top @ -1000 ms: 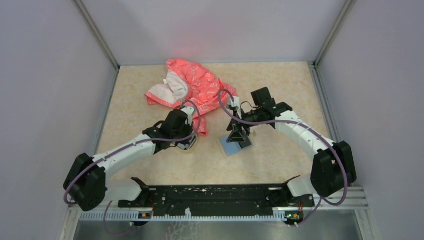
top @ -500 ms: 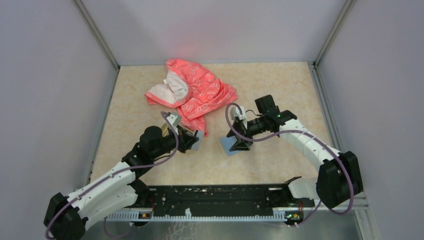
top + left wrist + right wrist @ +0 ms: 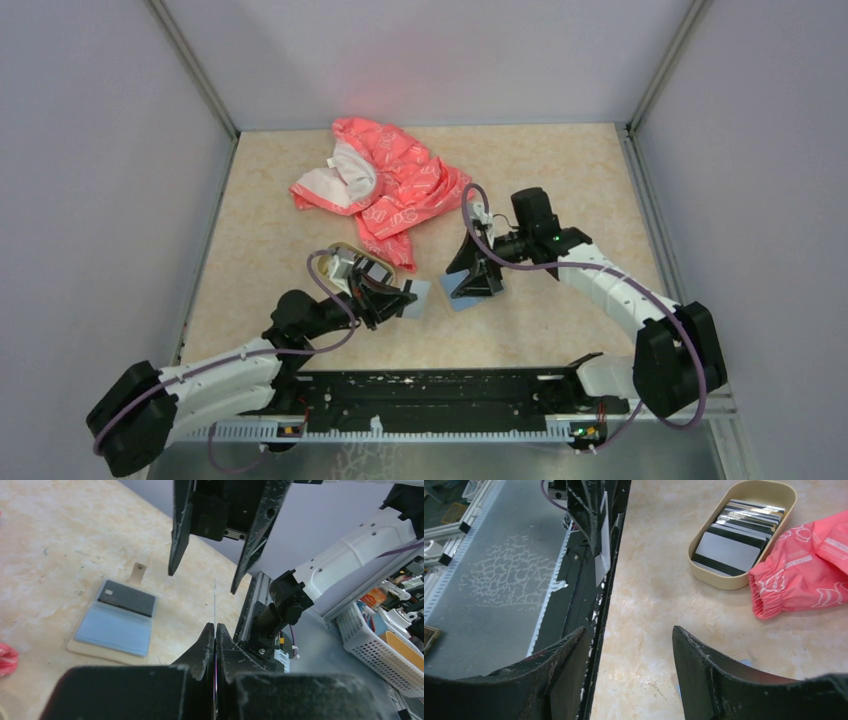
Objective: Put the credit cards into the card holder
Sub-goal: Insert the credit card into the card holder.
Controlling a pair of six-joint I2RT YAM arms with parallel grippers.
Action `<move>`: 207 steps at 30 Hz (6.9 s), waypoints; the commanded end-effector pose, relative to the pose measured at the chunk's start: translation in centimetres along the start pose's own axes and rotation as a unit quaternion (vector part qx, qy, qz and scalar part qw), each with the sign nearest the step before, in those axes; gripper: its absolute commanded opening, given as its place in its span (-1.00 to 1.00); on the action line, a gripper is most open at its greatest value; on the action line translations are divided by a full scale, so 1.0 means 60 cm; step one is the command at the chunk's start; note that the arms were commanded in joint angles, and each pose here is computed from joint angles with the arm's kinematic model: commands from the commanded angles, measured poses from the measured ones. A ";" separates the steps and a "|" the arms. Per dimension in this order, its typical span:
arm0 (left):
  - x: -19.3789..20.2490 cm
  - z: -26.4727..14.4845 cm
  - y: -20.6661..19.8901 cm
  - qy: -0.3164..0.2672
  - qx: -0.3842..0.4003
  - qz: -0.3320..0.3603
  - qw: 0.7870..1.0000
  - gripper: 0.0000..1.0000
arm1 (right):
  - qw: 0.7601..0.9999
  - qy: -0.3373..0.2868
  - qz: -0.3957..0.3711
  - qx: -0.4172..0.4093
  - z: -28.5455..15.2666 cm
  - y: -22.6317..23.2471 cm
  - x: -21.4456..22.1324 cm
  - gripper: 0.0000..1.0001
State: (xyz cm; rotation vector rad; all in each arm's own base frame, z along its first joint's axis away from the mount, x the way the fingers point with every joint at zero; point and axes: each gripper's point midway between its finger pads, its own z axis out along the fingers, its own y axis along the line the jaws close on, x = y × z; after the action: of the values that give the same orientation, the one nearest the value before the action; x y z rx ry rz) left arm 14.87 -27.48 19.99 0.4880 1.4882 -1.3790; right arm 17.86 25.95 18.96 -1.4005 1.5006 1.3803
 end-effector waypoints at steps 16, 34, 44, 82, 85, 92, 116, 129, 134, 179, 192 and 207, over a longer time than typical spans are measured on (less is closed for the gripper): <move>-0.027 0.046 -0.040 -0.102 0.021 0.011 0.994 -1.00 | 0.996 -0.037 0.024 -0.073 0.033 0.053 -0.043 -0.03; 0.040 0.052 -0.032 -0.030 0.032 0.022 0.999 -0.45 | 0.996 -0.016 0.026 -0.082 0.035 0.055 -0.037 -1.00; 0.115 0.010 -0.012 0.081 0.019 0.063 0.994 -0.07 | 0.996 0.002 0.018 -0.085 0.030 0.059 -0.030 -1.00; 0.097 0.038 -0.037 0.039 0.060 0.021 0.997 -1.00 | 0.994 0.003 0.056 -0.089 0.046 0.053 -0.025 -1.00; 0.092 0.039 -0.035 0.031 0.055 0.019 0.998 -1.00 | 0.994 0.004 0.061 -0.090 0.047 0.052 -0.022 -0.80; 0.085 0.035 -0.032 0.017 0.048 0.016 0.999 -1.00 | 0.994 0.007 0.067 -0.087 0.049 0.047 -0.016 -0.68; 0.142 0.028 0.072 0.052 -0.116 -0.059 0.990 -0.02 | 0.993 0.062 0.067 0.074 -0.020 -0.076 0.024 -1.00; 0.179 0.076 0.139 0.094 -0.241 -0.122 0.958 -0.09 | 0.955 0.129 0.199 0.176 -0.090 -0.171 0.108 -1.00; 0.190 0.103 0.149 0.095 -0.260 -0.133 0.952 -0.26 | 0.945 0.127 0.248 0.172 -0.105 -0.179 0.130 -1.00; 0.268 0.113 0.206 0.156 -0.337 -0.092 0.924 -0.87 | 0.904 0.140 0.361 0.183 -0.100 -0.209 0.221 -1.00; 0.270 0.113 0.206 0.157 -0.336 -0.090 0.924 -0.88 | 0.883 0.161 0.392 0.204 -0.103 -0.216 0.253 -1.00; 0.269 0.106 0.212 0.162 -0.345 -0.078 0.921 -0.90 | 0.872 0.219 0.385 0.208 -0.089 -0.210 0.277 -0.96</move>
State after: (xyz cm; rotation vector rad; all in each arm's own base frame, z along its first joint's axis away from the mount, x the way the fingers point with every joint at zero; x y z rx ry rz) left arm 21.54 -36.47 2.79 0.1177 2.1379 -0.9090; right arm 26.67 18.41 2.74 -0.8212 2.6368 1.1825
